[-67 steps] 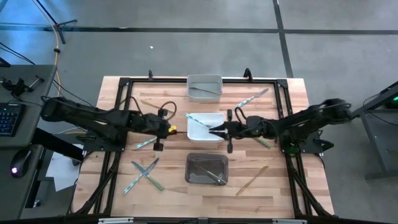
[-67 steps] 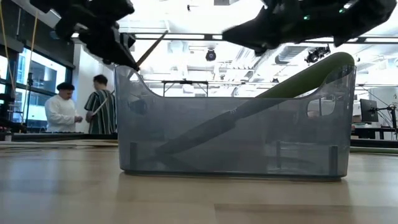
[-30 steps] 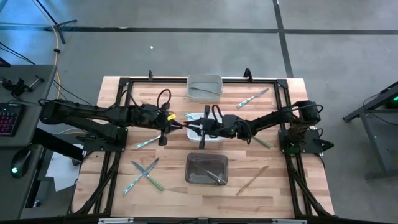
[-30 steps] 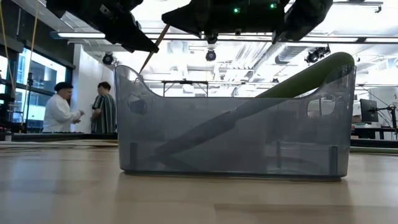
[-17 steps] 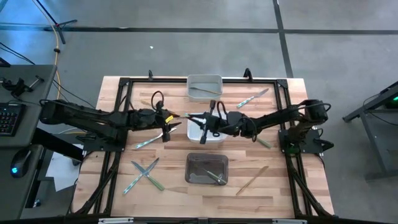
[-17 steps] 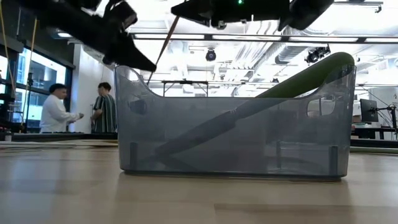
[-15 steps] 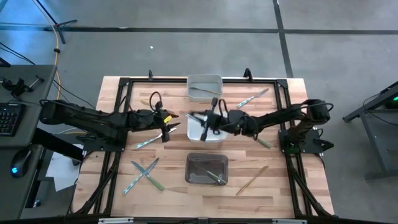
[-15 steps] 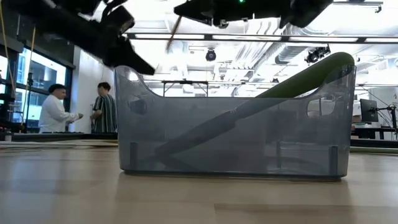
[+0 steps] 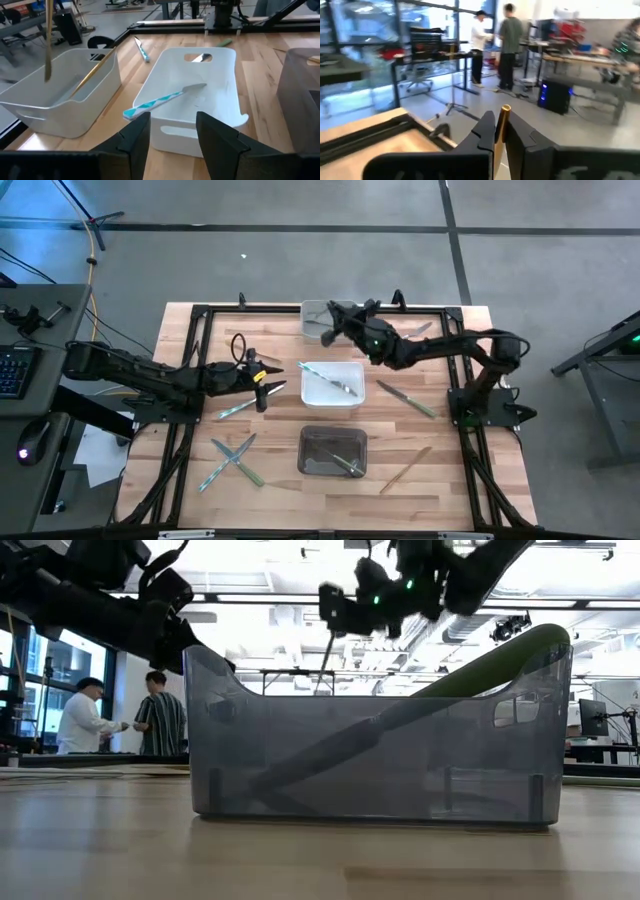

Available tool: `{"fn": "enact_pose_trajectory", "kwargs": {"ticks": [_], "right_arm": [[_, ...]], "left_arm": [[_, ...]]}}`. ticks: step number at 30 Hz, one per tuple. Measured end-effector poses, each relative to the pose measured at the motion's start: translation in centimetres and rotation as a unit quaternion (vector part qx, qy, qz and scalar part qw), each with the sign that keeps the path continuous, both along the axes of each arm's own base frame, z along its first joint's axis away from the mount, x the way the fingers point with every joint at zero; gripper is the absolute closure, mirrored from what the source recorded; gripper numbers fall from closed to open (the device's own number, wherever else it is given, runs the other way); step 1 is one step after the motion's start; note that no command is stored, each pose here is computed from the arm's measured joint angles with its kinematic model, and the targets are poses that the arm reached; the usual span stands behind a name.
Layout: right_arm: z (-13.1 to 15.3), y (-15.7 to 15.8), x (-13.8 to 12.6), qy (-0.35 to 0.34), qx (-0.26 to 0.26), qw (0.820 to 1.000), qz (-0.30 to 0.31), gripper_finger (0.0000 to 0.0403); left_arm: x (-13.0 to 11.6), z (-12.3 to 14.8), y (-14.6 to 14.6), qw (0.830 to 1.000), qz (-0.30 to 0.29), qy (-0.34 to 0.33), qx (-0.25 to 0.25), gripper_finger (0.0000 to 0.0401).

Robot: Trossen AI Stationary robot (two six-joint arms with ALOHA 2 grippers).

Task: Sort silverware by color (type)
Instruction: Put the gold table knife into the gray bin, then put the white-blue table knife into the white bin

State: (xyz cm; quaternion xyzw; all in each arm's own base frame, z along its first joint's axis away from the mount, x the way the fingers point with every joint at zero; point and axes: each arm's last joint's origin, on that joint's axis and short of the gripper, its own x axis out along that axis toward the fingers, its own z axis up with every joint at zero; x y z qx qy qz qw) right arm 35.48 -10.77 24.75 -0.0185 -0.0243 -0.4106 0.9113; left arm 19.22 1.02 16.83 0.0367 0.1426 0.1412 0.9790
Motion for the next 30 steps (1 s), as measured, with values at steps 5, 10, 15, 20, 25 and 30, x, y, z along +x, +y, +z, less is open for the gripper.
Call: {"fn": "enact_pose_trajectory", "kwargs": {"ticks": [5, 10, 15, 20, 25, 30], "right_arm": [[-2.7, -3.0, 0.3, -0.020, 0.028, 0.999, -0.009, 0.0402], [-4.6, -4.5, 0.5, -0.032, 0.041, 0.999, -0.014, 0.0403], [-6.0, -5.0, 0.7, -0.033, 0.063, 0.997, -0.007, 0.0403], [-6.6, -5.2, 0.7, -0.027, 0.080, 0.996, -0.010, 0.0401], [-7.2, -5.1, 0.6, -0.009, 0.091, 0.995, -0.046, 0.0372], [-7.6, -4.6, 0.7, 0.012, 0.096, 0.993, -0.060, 0.0326]], "left_arm": [[0.0, 0.0, 0.0, 1.000, 0.000, -0.001, 0.000, 0.0249], [0.0, 0.0, 0.0, 1.000, 0.000, -0.001, 0.000, 0.0249], [0.0, 0.0, 0.0, 1.000, 0.000, -0.001, 0.000, 0.0249], [0.0, 0.0, 0.0, 1.000, 0.000, -0.001, 0.000, 0.0249], [0.0, 0.0, 0.0, 1.000, 0.000, 0.000, 0.000, 0.0249], [0.0, 0.0, 0.0, 1.000, 0.000, 0.000, 0.000, 0.0249]]}}
